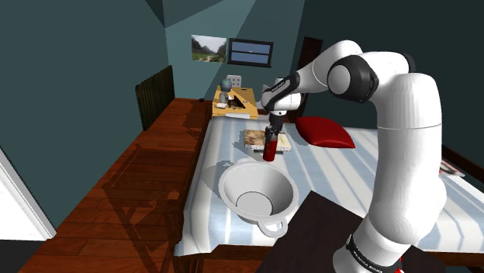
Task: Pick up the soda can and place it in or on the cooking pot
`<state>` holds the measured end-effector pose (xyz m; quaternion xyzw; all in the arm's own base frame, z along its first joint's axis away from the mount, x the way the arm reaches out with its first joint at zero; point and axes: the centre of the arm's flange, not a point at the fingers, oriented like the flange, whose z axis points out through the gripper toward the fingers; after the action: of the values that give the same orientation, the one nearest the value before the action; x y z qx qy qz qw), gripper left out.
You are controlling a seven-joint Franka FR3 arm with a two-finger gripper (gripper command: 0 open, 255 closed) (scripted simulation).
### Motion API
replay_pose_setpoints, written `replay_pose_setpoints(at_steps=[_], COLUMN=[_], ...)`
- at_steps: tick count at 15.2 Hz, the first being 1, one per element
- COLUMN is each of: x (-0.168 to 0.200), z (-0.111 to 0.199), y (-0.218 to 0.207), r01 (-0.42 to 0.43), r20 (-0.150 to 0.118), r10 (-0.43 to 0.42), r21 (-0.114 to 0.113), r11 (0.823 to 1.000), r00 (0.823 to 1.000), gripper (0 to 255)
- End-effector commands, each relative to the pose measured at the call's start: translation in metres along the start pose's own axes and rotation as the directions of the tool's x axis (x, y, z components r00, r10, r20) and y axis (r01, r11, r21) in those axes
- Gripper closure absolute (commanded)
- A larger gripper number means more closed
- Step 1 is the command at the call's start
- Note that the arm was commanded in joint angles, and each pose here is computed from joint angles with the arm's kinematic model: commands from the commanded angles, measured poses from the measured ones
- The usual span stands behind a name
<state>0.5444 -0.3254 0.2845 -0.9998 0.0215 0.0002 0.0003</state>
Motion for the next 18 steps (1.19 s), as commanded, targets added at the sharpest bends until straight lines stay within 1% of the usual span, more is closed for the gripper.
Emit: replay_pose_setpoints(at_steps=[1, 18], x=[-0.001, -0.001], z=[-0.011, -0.101], y=[-0.001, -0.001], r01=[0.0, 0.0], r20=[0.0, 0.0], r10=[0.0, 0.0], r21=[0.0, 0.0], r11=[1.0, 1.0], r00=[1.0, 1.0], gripper=[255, 255])
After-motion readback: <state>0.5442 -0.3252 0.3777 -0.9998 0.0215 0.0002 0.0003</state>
